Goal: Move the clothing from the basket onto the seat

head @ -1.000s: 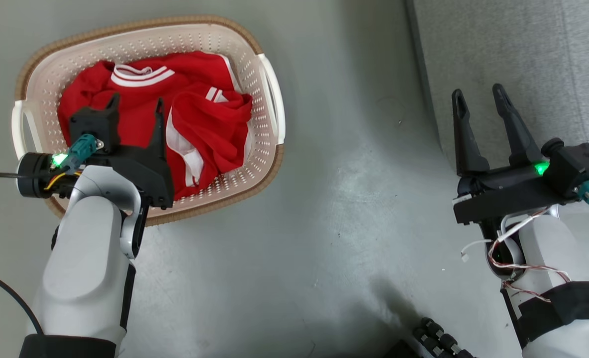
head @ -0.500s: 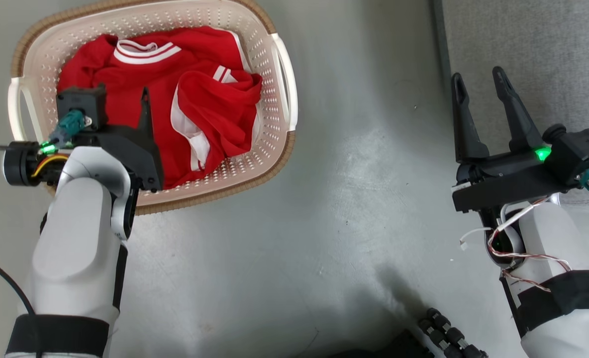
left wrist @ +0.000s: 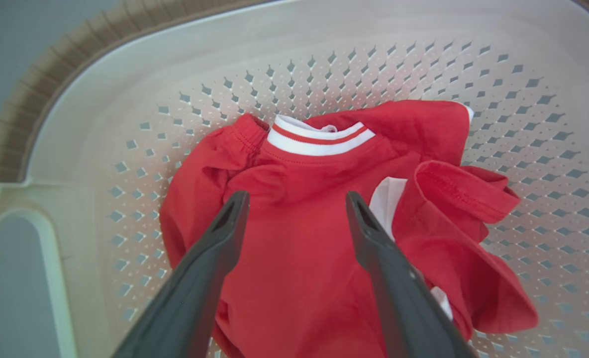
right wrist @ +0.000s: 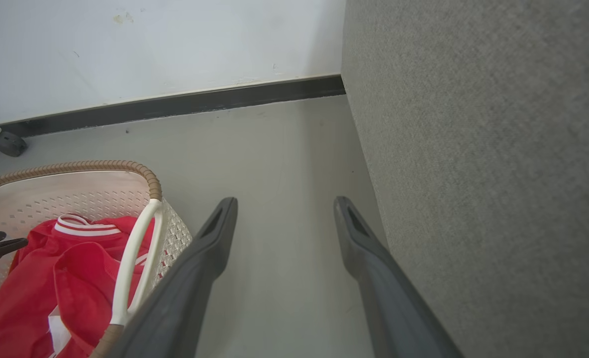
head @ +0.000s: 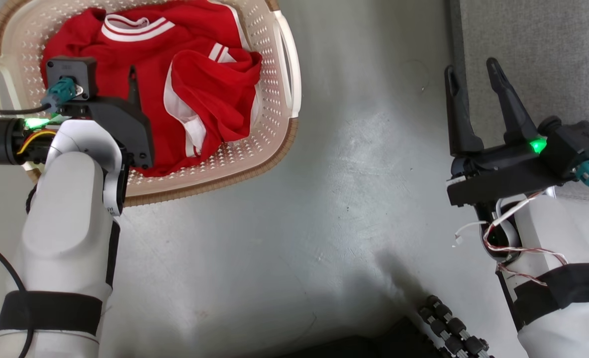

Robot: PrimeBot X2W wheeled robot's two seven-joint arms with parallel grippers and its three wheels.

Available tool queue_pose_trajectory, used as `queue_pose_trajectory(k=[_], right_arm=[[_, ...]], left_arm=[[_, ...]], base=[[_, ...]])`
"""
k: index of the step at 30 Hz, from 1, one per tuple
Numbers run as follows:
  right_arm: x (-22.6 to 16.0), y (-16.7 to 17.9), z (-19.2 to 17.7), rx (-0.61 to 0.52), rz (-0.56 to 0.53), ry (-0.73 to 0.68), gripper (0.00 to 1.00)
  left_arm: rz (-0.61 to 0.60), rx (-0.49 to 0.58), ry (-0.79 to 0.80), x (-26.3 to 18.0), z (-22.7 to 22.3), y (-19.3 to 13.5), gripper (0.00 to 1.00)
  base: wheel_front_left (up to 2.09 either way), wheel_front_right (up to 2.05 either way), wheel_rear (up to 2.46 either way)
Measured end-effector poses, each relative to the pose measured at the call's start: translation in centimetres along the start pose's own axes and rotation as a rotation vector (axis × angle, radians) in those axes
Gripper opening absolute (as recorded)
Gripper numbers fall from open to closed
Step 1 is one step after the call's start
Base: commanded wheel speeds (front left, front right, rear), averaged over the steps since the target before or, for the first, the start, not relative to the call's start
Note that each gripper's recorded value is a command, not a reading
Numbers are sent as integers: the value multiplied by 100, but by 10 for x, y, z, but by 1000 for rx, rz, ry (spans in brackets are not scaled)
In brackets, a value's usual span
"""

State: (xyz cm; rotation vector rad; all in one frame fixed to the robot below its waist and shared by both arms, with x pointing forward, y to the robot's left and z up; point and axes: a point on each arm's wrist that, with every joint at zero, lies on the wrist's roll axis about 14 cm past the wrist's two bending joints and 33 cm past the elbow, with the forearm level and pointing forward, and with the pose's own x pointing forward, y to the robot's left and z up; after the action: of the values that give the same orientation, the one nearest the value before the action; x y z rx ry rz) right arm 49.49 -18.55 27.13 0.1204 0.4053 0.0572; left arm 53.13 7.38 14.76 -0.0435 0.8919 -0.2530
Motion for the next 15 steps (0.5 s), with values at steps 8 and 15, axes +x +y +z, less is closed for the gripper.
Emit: queue_pose_trajectory(k=[8,15], right_arm=[[7,3,-3,1,16,3,100],[6,5,-12,9,23,26,100]], left_arm=[[32,20,39,11,-6,7,100],[56,38,88,20,-16,16,100]], base=[[0,0,0],[0,0,0]])
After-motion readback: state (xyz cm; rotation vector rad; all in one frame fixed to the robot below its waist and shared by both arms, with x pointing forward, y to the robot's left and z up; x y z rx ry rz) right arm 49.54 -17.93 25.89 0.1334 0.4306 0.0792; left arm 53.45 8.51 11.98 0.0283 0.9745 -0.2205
